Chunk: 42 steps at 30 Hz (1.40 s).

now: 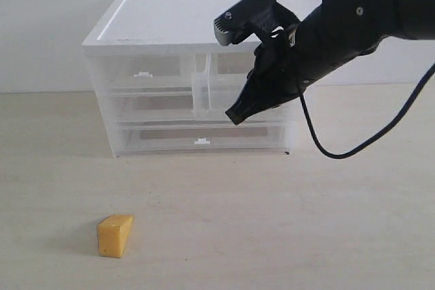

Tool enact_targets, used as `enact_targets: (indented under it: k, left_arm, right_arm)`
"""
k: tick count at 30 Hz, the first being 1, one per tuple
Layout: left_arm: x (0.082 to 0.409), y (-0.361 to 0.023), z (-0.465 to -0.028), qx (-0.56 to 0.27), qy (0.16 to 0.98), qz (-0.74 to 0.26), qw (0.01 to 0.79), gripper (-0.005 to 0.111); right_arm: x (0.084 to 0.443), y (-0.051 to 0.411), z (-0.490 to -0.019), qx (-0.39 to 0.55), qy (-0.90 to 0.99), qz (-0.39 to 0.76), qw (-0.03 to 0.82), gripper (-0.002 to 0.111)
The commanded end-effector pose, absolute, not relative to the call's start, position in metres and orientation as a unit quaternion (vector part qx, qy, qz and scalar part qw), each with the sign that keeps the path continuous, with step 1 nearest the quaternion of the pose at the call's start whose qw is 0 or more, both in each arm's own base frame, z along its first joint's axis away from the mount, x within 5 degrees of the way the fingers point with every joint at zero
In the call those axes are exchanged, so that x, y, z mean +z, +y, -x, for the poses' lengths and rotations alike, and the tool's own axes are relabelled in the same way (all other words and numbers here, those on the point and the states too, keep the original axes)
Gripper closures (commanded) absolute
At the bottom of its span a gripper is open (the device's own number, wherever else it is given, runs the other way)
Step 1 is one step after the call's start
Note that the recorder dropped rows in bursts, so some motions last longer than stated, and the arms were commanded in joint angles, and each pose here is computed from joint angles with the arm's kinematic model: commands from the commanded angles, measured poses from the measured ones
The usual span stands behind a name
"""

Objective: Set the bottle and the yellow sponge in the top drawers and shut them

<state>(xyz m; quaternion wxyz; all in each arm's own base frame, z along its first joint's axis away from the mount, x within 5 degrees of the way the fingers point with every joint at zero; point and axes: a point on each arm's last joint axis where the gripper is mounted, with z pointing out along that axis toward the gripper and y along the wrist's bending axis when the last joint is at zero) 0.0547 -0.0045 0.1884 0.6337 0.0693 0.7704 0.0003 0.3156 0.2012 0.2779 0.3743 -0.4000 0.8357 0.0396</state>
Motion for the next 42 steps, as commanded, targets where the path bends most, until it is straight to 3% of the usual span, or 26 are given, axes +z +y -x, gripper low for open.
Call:
enact_targets:
  k: [1,8,11,21,30,33,40,42]
  left_arm:
    - [0.188,-0.004,-0.055,0.001,0.768,-0.069,0.637,0.103]
    - [0.188,-0.004,-0.055,0.001,0.768,-0.069,0.637,0.103]
    - [0.188,-0.004,-0.055,0.001,0.768,-0.069,0.637,0.103]
    - [0.188,-0.004,-0.055,0.001,0.768,-0.069,0.637,0.103]
    - [0.188,-0.004,-0.055,0.001,0.768,-0.069,0.637,0.103]
    - [0.188,-0.004,-0.055,0.001,0.768,-0.069,0.637,0.103]
    - [0.188,-0.004,-0.055,0.001,0.768,-0.069,0.637,0.103]
    - [0.188,-0.004,-0.055,0.001,0.768,-0.069,0.637,0.103]
  right_arm:
    - [0.272,0.198,-0.34,0.028,0.811,0.385,0.44,0.108]
    - [0.256,0.182,-0.383,0.022,0.773,0.33,0.541,0.108]
    - [0.255,0.182,-0.385,0.022,0.77,0.328,0.547,0.108]
    - [0.281,0.142,-0.33,-0.022,0.871,0.374,0.318,0.108]
    - [0.322,0.048,-0.304,-0.029,0.952,0.148,0.268,0.108]
    - [0.326,0.031,-0.284,-0.031,0.947,0.115,0.297,0.108]
    - [0.327,0.021,-0.213,0.007,0.877,0.046,0.479,0.108]
    - [0.324,0.02,-0.196,0.01,0.867,0.045,0.496,0.108]
